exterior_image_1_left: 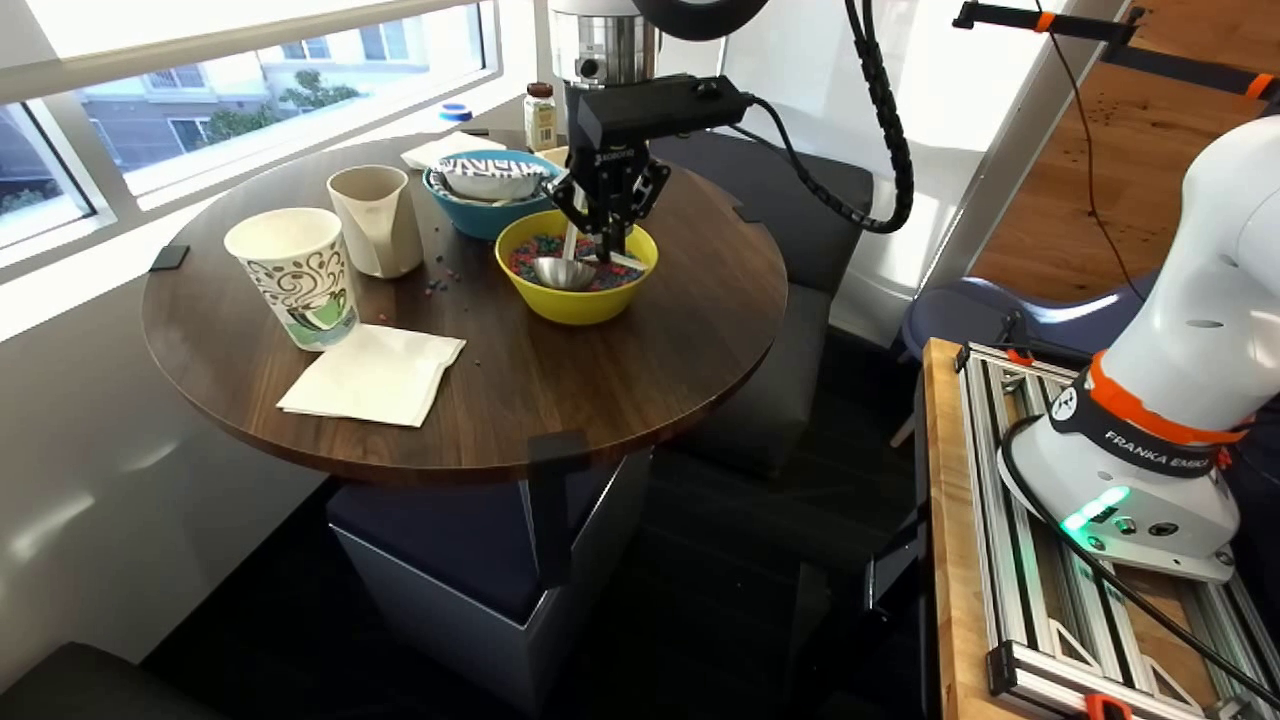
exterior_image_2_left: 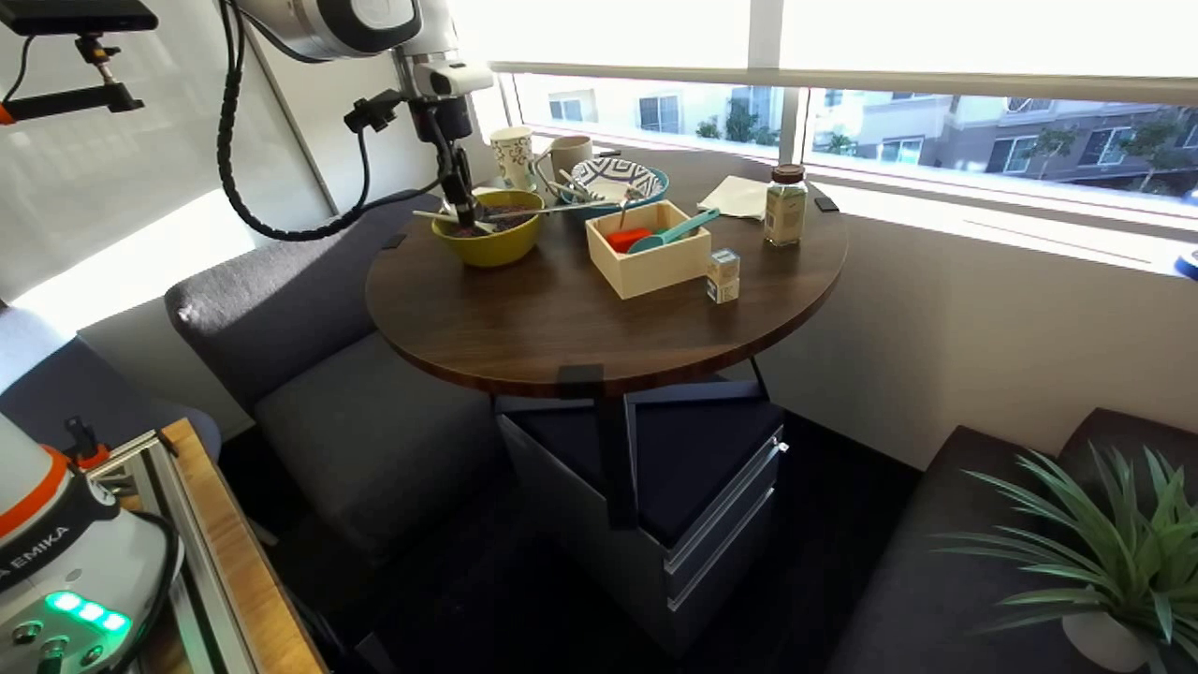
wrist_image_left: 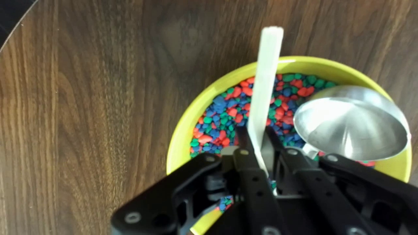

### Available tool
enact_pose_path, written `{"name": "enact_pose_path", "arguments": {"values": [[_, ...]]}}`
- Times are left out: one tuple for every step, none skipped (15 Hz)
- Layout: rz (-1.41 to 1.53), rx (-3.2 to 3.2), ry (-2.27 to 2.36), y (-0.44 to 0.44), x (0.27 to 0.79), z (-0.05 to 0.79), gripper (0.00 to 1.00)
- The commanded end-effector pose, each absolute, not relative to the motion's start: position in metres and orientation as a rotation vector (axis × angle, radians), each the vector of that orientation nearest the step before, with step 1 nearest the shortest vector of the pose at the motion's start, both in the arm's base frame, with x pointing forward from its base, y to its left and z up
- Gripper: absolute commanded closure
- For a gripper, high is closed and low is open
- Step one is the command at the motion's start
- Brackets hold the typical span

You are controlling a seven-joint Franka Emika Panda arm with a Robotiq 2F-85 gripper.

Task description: Use the white spoon to place cereal from the yellow bowl into the black and white bowl.

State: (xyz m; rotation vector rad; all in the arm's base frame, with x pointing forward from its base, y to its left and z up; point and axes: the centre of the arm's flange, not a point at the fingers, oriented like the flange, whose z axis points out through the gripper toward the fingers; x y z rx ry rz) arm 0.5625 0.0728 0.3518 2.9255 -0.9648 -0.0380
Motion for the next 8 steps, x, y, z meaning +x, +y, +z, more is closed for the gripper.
{"name": "enact_pose_path", "arguments": {"values": [[0.011,2.872,-0.989,0.0763,0.5471,0.3528,0.96],[0.027,2.861,-0.990,0.0765,0.5462,0.3535,0.96],[0.040,2.853,-0.991,0.0767,0.5458,0.3542,0.96],[0.049,2.847,-0.987,0.0771,0.5450,0.3554,0.96],[0.049,2.840,-0.985,0.0778,0.5437,0.3561,0.96],[0.054,2.835,-0.984,0.0781,0.5425,0.3567,0.96],[0.060,2.828,-0.986,0.0788,0.5414,0.3577,0.96],[0.065,2.825,-0.982,0.0796,0.5405,0.3586,0.96]]}}
